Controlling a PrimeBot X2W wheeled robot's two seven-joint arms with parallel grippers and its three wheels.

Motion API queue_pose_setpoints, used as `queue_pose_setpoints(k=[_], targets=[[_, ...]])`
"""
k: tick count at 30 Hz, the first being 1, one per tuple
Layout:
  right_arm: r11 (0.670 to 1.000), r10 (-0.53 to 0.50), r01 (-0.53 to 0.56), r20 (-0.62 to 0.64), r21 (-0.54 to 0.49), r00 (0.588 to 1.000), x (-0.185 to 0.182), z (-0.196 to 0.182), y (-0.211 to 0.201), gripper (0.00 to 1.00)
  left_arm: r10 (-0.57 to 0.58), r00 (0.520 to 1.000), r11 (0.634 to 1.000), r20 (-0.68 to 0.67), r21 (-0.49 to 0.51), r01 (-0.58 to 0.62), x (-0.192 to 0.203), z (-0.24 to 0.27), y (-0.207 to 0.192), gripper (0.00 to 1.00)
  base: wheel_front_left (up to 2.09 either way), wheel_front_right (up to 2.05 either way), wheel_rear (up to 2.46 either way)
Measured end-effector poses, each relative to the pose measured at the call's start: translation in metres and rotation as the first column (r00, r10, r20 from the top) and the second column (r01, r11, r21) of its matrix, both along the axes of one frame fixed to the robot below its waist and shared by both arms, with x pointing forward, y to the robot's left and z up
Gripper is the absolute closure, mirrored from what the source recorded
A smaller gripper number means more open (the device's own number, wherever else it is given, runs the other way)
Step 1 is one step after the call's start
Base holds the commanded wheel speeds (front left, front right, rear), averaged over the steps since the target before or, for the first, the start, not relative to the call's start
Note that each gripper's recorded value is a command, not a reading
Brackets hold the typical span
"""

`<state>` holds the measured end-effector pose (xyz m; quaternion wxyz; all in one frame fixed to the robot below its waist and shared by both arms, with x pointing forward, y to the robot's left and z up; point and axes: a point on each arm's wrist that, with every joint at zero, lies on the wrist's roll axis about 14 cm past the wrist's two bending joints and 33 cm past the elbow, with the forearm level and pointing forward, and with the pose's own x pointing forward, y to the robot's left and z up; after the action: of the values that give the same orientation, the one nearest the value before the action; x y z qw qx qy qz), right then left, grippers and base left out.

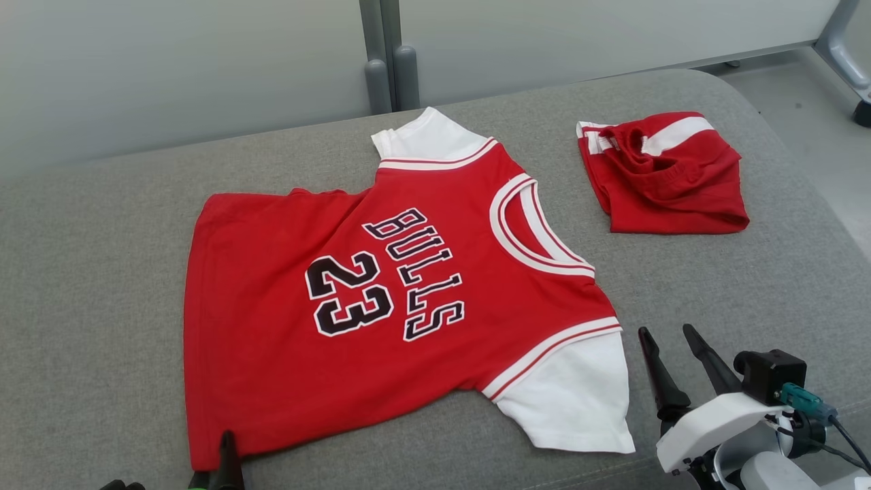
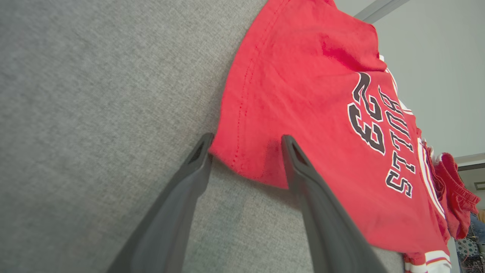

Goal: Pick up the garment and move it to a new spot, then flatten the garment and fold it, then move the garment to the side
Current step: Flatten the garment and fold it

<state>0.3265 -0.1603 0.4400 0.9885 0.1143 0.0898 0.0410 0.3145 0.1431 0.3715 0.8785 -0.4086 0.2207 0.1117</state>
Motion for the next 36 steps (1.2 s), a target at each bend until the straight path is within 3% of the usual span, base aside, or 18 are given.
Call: queue_pose_setpoints(k=[2,3,15,24,25,26,27,29,30,31,36], targets=[[1.000,-0.002,0.002,-0.012,0.006,1.000,0.000,-0.004,-0.001,0.00,0.017,1.000,1.000,0.011,-0.021,-0.017,0.007,0.003,0.000,0.80,0.00,0.00,0.00],[1.000,-0.001,0.001,-0.017,0.006,1.000,0.000,-0.005,-0.001,0.00,0.019,1.000,1.000,0.016,-0.020,-0.018,0.009,0.004,0.000,1.00,0.00,0.00,0.00],[0.991,0.040,-0.006,-0.254,0.135,0.966,-0.029,-0.060,0.017,0.00,0.028,0.999,0.999,0.046,-0.023,-0.027,0.015,0.008,-0.001,1.00,0.00,0.00,0.00],[0.979,0.079,-0.007,-0.350,0.203,0.934,-0.038,-0.084,0.035,0.00,0.038,0.997,0.999,0.074,-0.029,-0.036,0.023,0.014,0.000,1.00,0.00,0.00,0.00],[0.977,0.096,-0.019,-0.358,0.212,0.929,-0.038,-0.086,0.039,0.07,0.043,0.996,0.999,0.076,-0.029,-0.041,0.024,0.015,0.002,1.00,0.00,0.00,0.00],[0.976,0.108,-0.030,-0.361,0.216,0.926,-0.037,-0.087,0.041,0.43,0.047,0.996,0.999,0.074,-0.029,-0.045,0.023,0.014,0.003,1.00,0.00,0.00,0.00],[0.975,0.116,-0.036,-0.364,0.218,0.924,-0.037,-0.088,0.043,0.58,0.051,0.996,0.998,0.074,-0.027,-0.049,0.023,0.014,0.004,1.00,0.00,0.00,0.00],[0.973,0.126,-0.044,-0.362,0.226,0.923,-0.034,-0.088,0.045,0.77,0.058,0.996,0.998,0.075,-0.025,-0.056,0.022,0.014,0.005,1.00,0.00,0.00,0.00],[0.971,0.132,-0.048,-0.358,0.234,0.925,-0.033,-0.087,0.046,0.92,0.058,0.996,0.998,0.075,-0.025,-0.057,0.022,0.014,0.005,1.00,0.00,0.00,0.00],[0.969,0.133,-0.046,-0.355,0.243,0.925,-0.032,-0.086,0.047,1.00,0.058,0.995,0.998,0.075,-0.025,-0.056,0.023,0.014,0.005,1.00,0.00,0.00,0.00],[0.957,0.147,-0.045,-0.344,0.287,0.927,-0.029,-0.082,0.053,1.00,0.065,0.995,0.998,0.082,-0.024,-0.063,0.024,0.015,0.007,1.00,0.00,0.00,0.00]])
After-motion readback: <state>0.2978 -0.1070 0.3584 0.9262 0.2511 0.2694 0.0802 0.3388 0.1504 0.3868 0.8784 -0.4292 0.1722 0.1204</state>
